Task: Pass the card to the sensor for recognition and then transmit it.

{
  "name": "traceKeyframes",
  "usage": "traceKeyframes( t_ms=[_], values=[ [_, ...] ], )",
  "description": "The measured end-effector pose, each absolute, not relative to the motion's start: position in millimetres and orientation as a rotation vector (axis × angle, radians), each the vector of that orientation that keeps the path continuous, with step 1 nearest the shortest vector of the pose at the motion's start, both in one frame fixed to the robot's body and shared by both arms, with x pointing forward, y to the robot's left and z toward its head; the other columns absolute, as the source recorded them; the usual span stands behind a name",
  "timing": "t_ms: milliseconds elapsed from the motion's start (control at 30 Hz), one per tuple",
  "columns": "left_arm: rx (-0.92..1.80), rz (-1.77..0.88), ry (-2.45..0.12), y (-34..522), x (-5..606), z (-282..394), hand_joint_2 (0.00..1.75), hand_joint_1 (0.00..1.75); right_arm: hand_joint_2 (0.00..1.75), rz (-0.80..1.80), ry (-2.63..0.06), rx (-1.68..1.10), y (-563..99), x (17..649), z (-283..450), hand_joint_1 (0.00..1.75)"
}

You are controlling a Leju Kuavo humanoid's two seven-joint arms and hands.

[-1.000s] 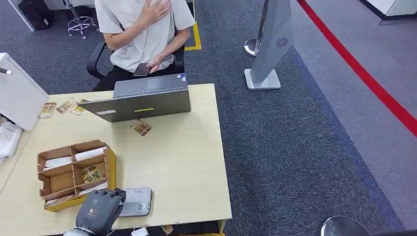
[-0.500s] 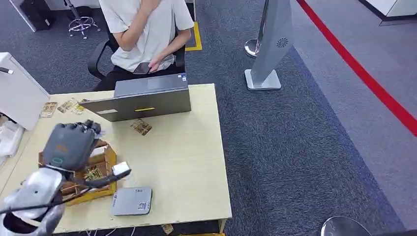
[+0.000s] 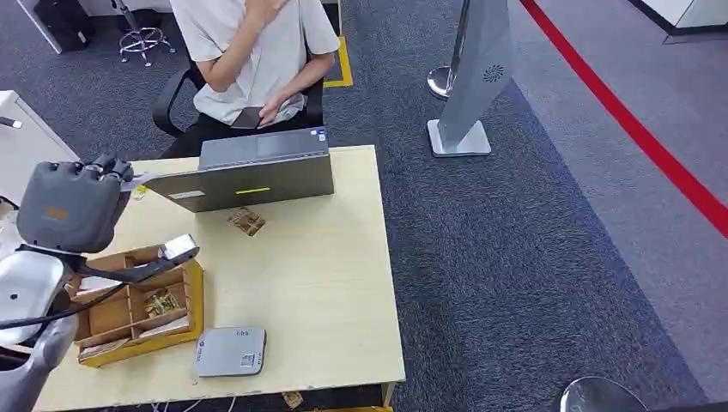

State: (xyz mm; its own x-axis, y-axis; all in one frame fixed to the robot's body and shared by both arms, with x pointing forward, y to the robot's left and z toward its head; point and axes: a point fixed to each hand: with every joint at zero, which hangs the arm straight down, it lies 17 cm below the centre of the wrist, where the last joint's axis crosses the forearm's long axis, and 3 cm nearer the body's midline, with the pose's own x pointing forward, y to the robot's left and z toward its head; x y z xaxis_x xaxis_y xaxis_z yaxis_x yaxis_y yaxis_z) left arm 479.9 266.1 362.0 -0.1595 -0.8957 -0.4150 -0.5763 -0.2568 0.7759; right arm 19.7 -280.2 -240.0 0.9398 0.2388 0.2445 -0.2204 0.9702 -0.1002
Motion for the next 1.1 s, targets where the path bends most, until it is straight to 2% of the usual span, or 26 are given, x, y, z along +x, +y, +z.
traceKeyframes(
  t_ms=[133,333,667,1000,1033,1100],
  values=[
    [1.895,-1.358,-1.643,279.7,489.7,407.8,1.75,1.75,1.75,0.250,-0.249,-0.065,-278.3,18.3,-243.5,0.00],
    [2.100,-1.339,-1.390,329.4,514.2,449.9,1.75,1.75,1.75,0.243,-0.251,-0.038,-272.3,19.2,-247.0,0.00],
    [2.071,-1.312,-1.154,402.7,543.8,397.0,1.75,1.75,1.75,0.212,-0.215,-0.022,-274.0,8.3,-249.1,0.00],
    [2.057,-1.316,-1.122,413.1,546.2,388.3,1.75,1.75,1.75,0.205,-0.217,-0.020,-274.3,7.6,-249.1,0.00],
    [2.055,-1.319,-1.122,413.0,546.2,387.5,1.75,0.00,1.75,0.200,-0.221,-0.018,-273.8,8.2,-248.9,0.00],
    [2.048,-1.329,-1.124,412.4,546.5,385.8,1.75,0.00,1.75,0.180,-0.229,-0.013,-272.9,10.0,-248.4,0.00]
  ],
)
